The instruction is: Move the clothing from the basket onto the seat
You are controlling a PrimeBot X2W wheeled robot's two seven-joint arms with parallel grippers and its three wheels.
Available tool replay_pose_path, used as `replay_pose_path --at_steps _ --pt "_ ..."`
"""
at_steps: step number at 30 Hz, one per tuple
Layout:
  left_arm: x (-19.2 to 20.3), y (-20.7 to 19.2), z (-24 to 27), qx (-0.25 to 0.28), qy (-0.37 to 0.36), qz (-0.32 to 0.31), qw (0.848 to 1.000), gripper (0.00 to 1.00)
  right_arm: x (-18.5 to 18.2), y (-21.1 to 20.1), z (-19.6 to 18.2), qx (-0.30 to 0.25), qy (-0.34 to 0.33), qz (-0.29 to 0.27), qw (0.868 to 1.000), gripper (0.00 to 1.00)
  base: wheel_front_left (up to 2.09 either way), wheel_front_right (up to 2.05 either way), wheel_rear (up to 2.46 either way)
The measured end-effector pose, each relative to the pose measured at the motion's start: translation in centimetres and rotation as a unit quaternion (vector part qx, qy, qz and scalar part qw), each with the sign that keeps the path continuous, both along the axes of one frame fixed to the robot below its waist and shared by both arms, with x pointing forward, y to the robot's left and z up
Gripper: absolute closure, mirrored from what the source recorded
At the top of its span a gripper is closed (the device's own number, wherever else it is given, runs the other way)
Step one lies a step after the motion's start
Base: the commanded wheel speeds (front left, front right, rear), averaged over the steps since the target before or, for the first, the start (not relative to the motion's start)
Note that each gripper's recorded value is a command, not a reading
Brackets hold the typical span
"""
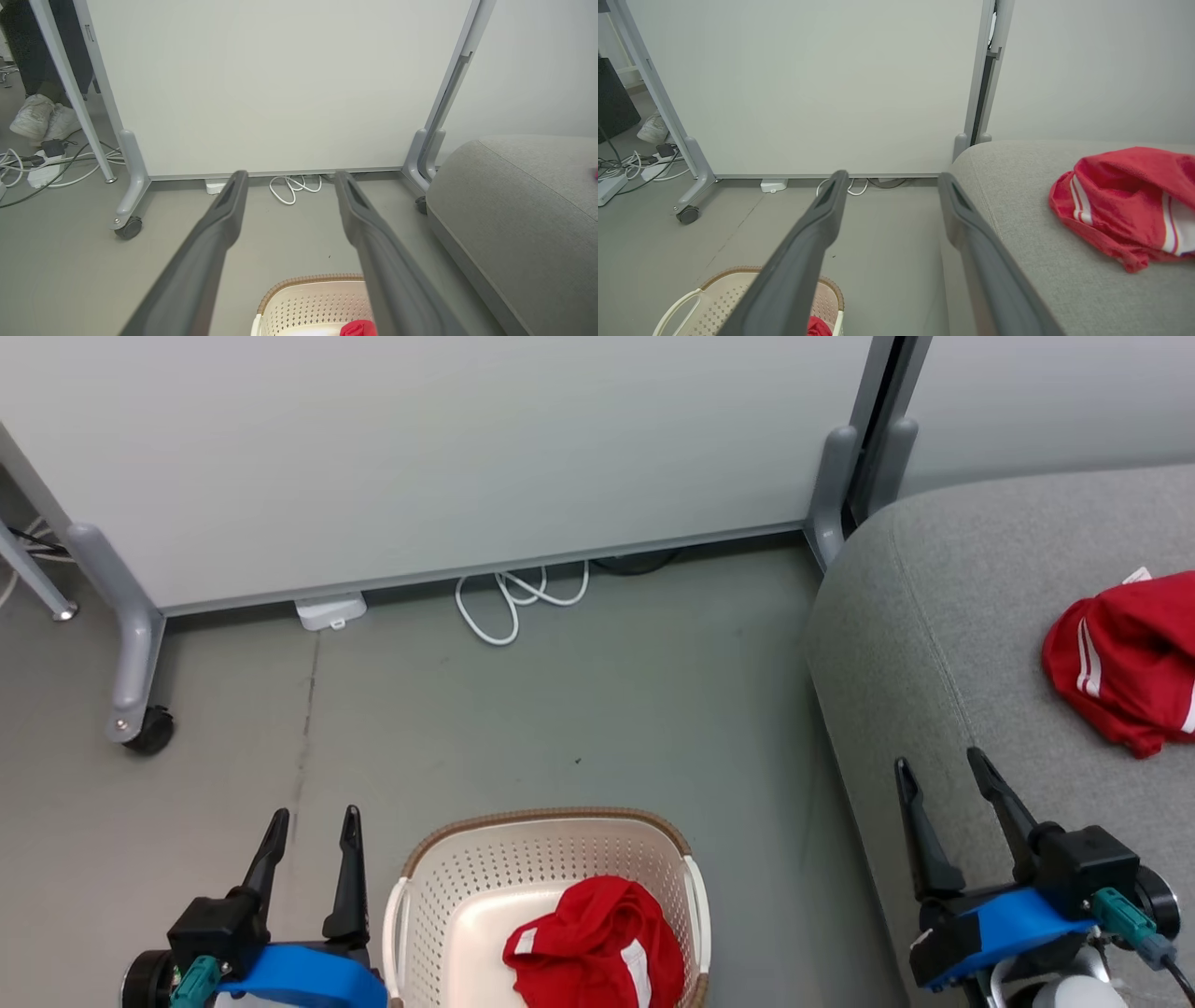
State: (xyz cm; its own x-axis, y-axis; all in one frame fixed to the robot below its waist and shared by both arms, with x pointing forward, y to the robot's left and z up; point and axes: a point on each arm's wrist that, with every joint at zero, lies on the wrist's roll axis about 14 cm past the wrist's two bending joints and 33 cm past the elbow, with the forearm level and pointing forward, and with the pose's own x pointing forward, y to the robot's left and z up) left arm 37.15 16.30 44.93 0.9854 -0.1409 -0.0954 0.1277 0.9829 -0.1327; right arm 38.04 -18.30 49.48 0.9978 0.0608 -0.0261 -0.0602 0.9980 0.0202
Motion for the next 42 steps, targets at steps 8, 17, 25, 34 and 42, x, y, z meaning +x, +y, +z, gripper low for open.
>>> replay_pose_path --at_steps 8,17,25,34,42 --pt "2.7 -4.0 -5.9 0.001 0.086 -0.066 0.994 0.00 2.8 0.8 -1.5 0.009 0.007 0.012 1.000 0.00 0.00 0.00 0.00" --pt "4.0 -9.5 -14.2 0.024 0.193 -0.178 0.965 0.00 5.7 0.5 -4.1 0.019 0.024 0.011 0.999 0.00 0.00 0.00 0.00" --pt "4.4 -13.6 -20.2 0.025 0.258 -0.250 0.933 0.00 6.7 -0.2 -7.0 0.030 0.048 0.003 0.998 0.00 0.00 0.00 0.00" --pt "2.9 -15.3 -28.4 0.047 0.366 -0.297 0.881 0.00 7.2 -1.8 -10.2 0.038 0.080 -0.020 0.996 0.00 0.00 0.00 0.00" --pt "1.9 -16.0 -33.5 0.064 0.428 -0.321 0.843 0.00 7.4 -2.3 -12.4 0.049 0.103 -0.030 0.993 0.00 0.00 0.00 0.00"
